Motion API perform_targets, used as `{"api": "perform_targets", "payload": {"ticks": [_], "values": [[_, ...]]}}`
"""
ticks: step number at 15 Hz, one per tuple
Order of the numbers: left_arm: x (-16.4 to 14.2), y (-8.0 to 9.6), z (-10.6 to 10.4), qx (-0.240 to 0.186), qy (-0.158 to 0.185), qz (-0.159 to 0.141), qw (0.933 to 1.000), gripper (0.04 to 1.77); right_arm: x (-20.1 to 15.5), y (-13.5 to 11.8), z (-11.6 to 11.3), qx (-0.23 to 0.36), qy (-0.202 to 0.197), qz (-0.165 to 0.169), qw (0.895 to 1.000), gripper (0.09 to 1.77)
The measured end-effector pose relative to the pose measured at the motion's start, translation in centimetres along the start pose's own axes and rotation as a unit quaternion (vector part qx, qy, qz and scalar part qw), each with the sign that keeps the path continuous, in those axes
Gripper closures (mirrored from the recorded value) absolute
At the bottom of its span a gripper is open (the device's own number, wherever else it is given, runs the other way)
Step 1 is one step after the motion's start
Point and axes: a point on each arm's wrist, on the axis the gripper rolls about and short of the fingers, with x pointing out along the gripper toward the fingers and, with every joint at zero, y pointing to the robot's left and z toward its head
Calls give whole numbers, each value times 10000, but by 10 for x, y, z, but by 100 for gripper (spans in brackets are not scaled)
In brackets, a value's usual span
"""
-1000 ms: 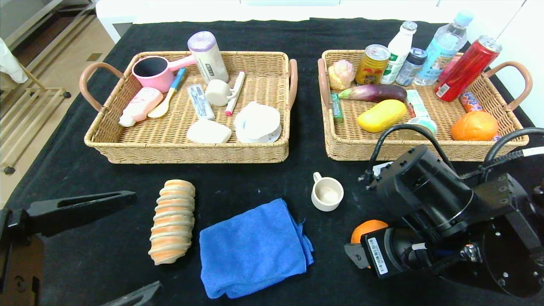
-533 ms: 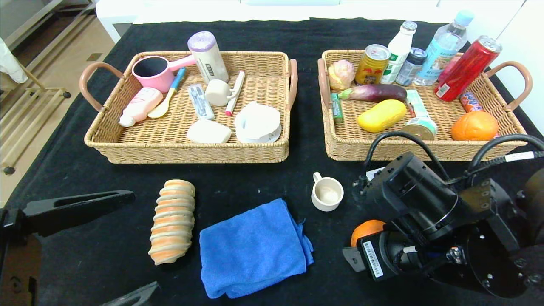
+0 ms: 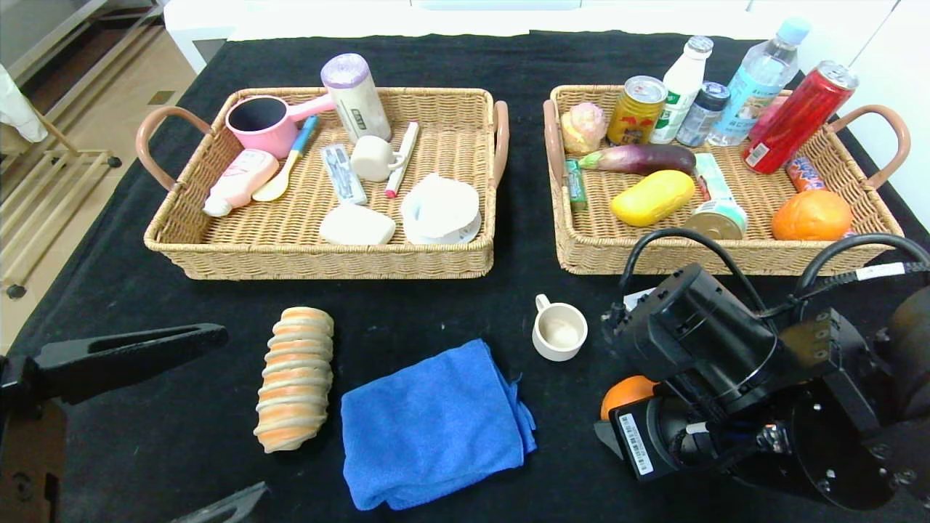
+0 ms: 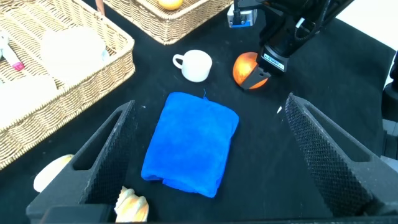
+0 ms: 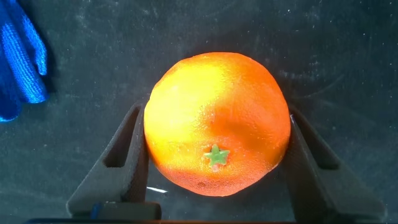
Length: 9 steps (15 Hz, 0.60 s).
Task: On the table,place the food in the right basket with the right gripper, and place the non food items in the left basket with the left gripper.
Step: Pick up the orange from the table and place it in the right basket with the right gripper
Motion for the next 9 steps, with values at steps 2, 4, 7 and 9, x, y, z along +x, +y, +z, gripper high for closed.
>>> {"api": "perform_targets", "payload": {"ticks": [2,4,7,9], "values": [[0,0,0,0,0,-2,10000,9,0,0,0,-4,4,-3,10000,62],[0,0,0,2,1,-2,10000,9,0,0,0,-4,5,-3,10000,62],[0,0,0,3,3,-3,10000,9,0,0,0,-5,10,-5,10000,62],[0,0,-1,4,10,-2,10000,9,0,0,0,-4,10,-5,10000,62]]}}
